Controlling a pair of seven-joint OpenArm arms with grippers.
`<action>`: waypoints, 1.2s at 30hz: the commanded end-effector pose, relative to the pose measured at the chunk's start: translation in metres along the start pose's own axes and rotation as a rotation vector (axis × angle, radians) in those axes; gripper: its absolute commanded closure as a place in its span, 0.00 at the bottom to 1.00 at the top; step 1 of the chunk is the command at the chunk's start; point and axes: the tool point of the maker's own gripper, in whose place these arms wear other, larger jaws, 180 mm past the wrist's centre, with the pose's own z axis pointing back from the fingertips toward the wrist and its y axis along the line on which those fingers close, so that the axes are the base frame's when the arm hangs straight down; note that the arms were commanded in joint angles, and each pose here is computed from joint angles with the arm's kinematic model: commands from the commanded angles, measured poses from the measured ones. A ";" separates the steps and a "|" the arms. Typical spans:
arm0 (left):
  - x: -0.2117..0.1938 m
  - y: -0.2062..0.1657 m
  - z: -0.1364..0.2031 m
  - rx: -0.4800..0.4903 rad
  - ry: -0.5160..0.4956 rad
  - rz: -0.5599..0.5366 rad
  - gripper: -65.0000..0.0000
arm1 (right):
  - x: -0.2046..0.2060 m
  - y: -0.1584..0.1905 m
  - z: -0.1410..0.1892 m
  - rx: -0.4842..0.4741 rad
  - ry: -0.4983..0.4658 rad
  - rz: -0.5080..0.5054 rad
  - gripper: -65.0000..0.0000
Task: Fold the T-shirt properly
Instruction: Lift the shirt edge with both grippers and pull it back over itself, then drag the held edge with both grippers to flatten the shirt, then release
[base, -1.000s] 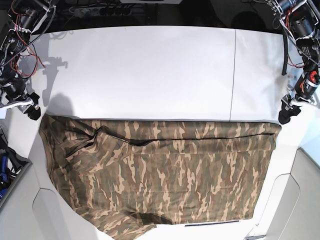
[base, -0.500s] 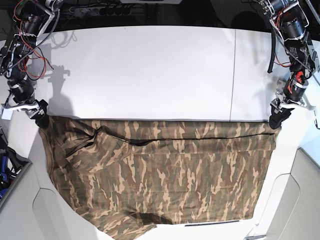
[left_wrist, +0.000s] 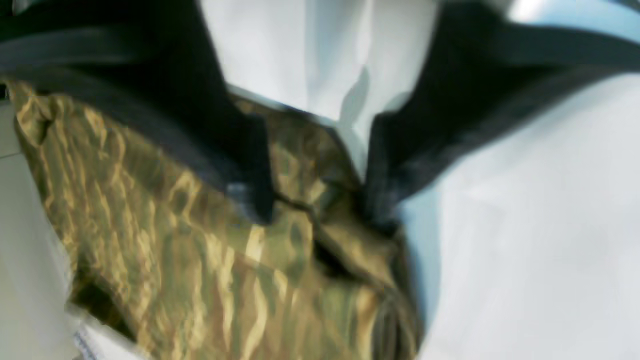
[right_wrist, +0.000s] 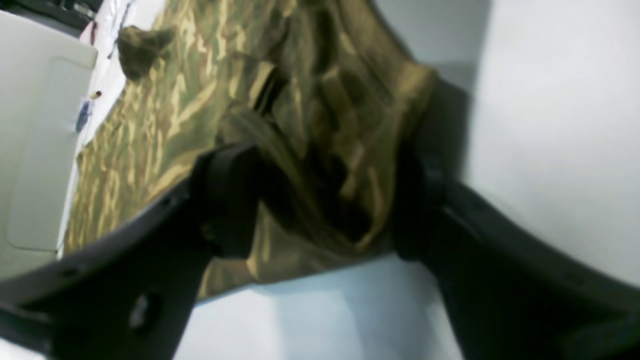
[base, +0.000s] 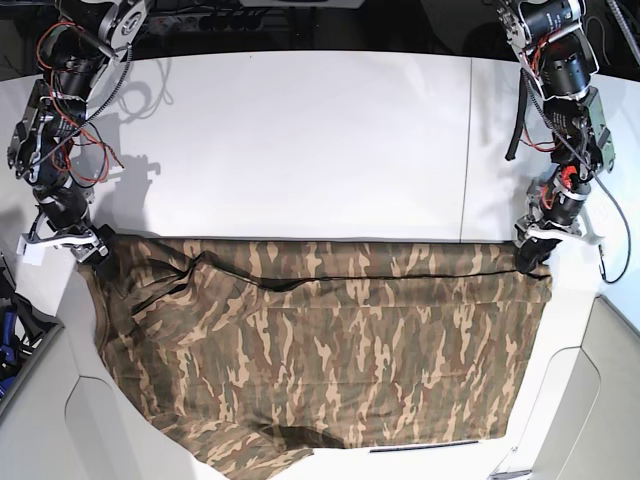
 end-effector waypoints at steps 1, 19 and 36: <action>0.003 -0.004 -0.004 -0.004 0.025 -0.035 0.76 | 0.015 0.008 -0.004 0.016 -0.024 0.026 0.48; -0.003 -0.031 -0.001 -0.143 0.159 -0.111 1.00 | 0.026 0.022 0.007 0.071 0.048 0.154 1.00; -0.005 -0.029 0.073 -0.159 0.143 -0.210 1.00 | -0.002 -0.009 0.085 0.040 0.069 0.158 1.00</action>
